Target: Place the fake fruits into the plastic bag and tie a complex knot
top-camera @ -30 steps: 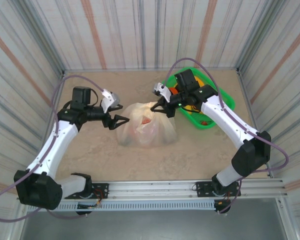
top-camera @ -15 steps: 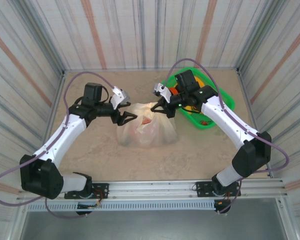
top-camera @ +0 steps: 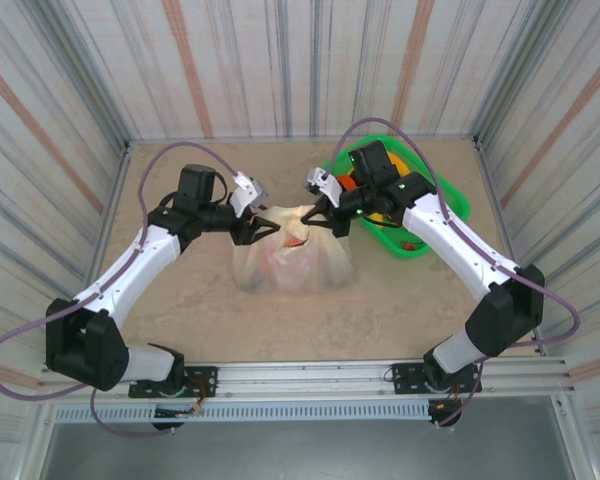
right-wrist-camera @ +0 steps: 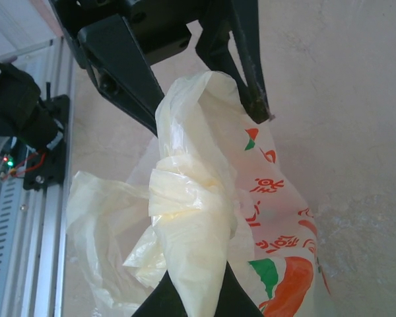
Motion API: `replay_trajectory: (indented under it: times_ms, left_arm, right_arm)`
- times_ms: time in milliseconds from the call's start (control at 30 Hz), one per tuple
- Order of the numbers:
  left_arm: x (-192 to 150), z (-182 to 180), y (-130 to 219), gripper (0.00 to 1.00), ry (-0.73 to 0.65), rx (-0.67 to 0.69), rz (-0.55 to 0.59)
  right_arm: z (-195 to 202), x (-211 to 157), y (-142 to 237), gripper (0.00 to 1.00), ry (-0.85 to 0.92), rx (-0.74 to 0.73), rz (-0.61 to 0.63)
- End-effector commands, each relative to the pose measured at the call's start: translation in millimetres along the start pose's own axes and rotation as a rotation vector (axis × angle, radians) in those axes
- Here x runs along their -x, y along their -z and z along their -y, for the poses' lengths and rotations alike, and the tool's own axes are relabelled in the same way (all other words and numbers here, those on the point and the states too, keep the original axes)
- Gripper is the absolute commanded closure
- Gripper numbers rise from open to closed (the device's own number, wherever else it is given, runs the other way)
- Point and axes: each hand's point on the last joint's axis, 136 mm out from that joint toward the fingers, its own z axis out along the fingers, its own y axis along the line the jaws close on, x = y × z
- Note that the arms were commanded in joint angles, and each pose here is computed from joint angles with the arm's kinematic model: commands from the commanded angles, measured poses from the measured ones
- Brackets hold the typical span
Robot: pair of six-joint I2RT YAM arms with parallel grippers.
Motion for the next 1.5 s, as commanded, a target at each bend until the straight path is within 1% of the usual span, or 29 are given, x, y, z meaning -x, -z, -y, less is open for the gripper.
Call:
replay_trajectory:
  times_ms: [0,33,133,267,333,533,700,900,967,1167,1467]
  left_arm:
    - [10,5,2,0.50,-0.022,-0.011,0.026]
    - [10,5,3,0.51,-0.021,-0.011,0.026]
    - [11,8,6,0.60,-0.022,-0.011,0.030]
    - [16,14,12,0.75,-0.018,-0.017,0.046]
    - [19,17,14,0.80,-0.008,-0.022,0.056]
    - [25,32,17,0.83,-0.019,-0.032,0.068]
    - [24,32,18,0.84,0.010,-0.028,0.061]
    - [26,34,17,0.92,0.063,-0.045,0.054]
    - [27,35,17,0.94,0.075,-0.052,0.055]
    - [27,36,13,0.94,0.093,-0.059,0.049]
    - [28,33,9,0.94,0.103,-0.060,0.057]
  right_arm:
    - [-5,2,3,1.00,0.021,-0.014,-0.004]
    - [-5,1,3,1.00,0.023,-0.017,-0.008]
    - [-2,-1,3,1.00,0.024,-0.036,-0.019]
    - [3,-4,2,1.00,0.029,-0.079,-0.041]
    - [8,-6,2,1.00,0.030,-0.113,-0.055]
    - [26,-6,3,1.00,0.033,-0.225,-0.067]
    - [38,-3,7,1.00,0.031,-0.307,-0.050]
    - [46,2,11,1.00,0.033,-0.370,-0.006]
    - [46,5,12,1.00,0.033,-0.381,0.022]
    - [48,17,13,1.00,0.007,-0.404,0.126]
    - [46,23,-4,1.00,-0.043,-0.387,0.234]
